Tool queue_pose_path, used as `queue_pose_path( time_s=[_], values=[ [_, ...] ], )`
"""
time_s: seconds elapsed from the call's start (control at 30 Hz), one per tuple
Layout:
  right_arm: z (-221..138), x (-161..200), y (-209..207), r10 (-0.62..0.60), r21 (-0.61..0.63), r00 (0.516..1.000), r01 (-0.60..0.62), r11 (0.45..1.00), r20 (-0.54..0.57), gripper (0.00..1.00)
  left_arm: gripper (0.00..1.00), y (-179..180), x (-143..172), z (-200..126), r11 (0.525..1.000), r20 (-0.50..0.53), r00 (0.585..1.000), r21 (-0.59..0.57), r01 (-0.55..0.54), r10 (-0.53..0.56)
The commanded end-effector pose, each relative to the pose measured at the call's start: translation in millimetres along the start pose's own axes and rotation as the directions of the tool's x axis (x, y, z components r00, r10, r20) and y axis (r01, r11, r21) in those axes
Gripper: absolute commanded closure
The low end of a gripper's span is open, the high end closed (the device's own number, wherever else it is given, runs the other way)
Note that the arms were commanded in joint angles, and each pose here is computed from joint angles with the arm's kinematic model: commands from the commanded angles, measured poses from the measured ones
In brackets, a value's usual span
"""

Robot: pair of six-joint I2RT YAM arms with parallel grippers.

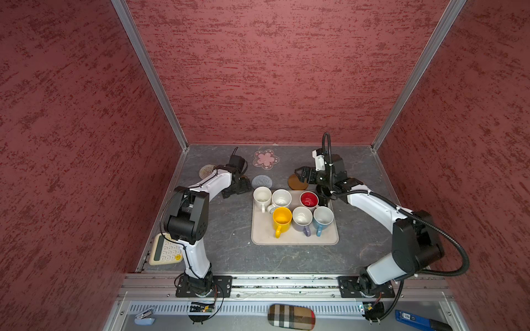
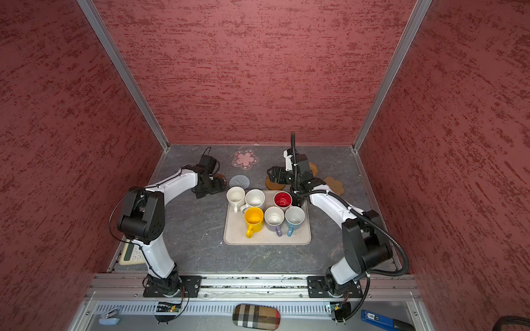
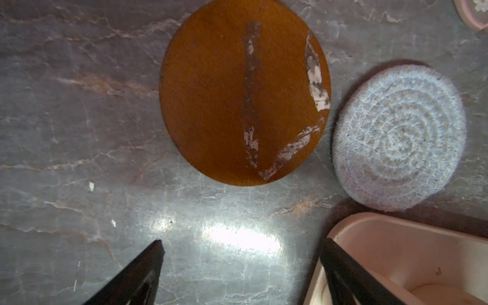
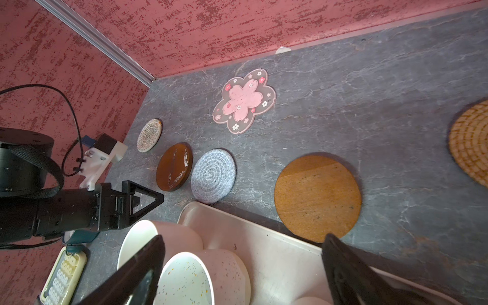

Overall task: Place cups on coasters
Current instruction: Move the coaster to the top-left of the table.

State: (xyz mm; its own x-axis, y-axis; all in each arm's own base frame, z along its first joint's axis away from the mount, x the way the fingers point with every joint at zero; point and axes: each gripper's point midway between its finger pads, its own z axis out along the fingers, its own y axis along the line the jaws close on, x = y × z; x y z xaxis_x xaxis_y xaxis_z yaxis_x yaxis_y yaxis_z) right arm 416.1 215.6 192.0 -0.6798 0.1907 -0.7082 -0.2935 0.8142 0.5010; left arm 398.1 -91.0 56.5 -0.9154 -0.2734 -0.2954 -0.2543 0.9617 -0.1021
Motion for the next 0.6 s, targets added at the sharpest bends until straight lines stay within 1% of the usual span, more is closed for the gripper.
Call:
queue_pose_path(
  time_s=[0.0, 0.27, 0.37, 0.4, 0.57],
  values=[
    [-7.3, -8.8, 13.8, -0.013, -0.037, 0.999, 0.015, 0.999, 0.036, 0.07, 0.07, -1.5, -13.5, 2.5, 1.000, 0.033, 0.999, -0.007, 0.006, -0.006],
    [-22.3, -8.4, 19.1, -0.013, -0.055, 0.998, 0.017, 0.998, 0.065, 0.10, 0.10, 1.8, -19.8, 19.4, 0.997, 0.016, 1.000, -0.080, 0.012, -0.010],
    [-22.4, -3.9, 15.9, -0.008, -0.048, 0.998, 0.010, 0.999, 0.059, 0.10, 0.12, 0.2, -19.8, 27.8, 0.996, -0.004, 1.000, -0.093, 0.007, -0.008],
    [-29.4, -8.2, 19.7, -0.013, -0.054, 0.997, 0.017, 0.998, 0.076, 0.10, 0.12, 0.7, -19.6, 29.8, 0.995, -0.009, 1.000, -0.102, 0.003, -0.004],
    [-35.4, -7.6, 19.5, -0.018, -0.049, 0.996, 0.022, 0.999, 0.084, 0.10, 0.14, 1.0, -22.2, 36.1, 0.993, -0.015, 1.000, -0.120, 0.002, -0.003]
  ],
)
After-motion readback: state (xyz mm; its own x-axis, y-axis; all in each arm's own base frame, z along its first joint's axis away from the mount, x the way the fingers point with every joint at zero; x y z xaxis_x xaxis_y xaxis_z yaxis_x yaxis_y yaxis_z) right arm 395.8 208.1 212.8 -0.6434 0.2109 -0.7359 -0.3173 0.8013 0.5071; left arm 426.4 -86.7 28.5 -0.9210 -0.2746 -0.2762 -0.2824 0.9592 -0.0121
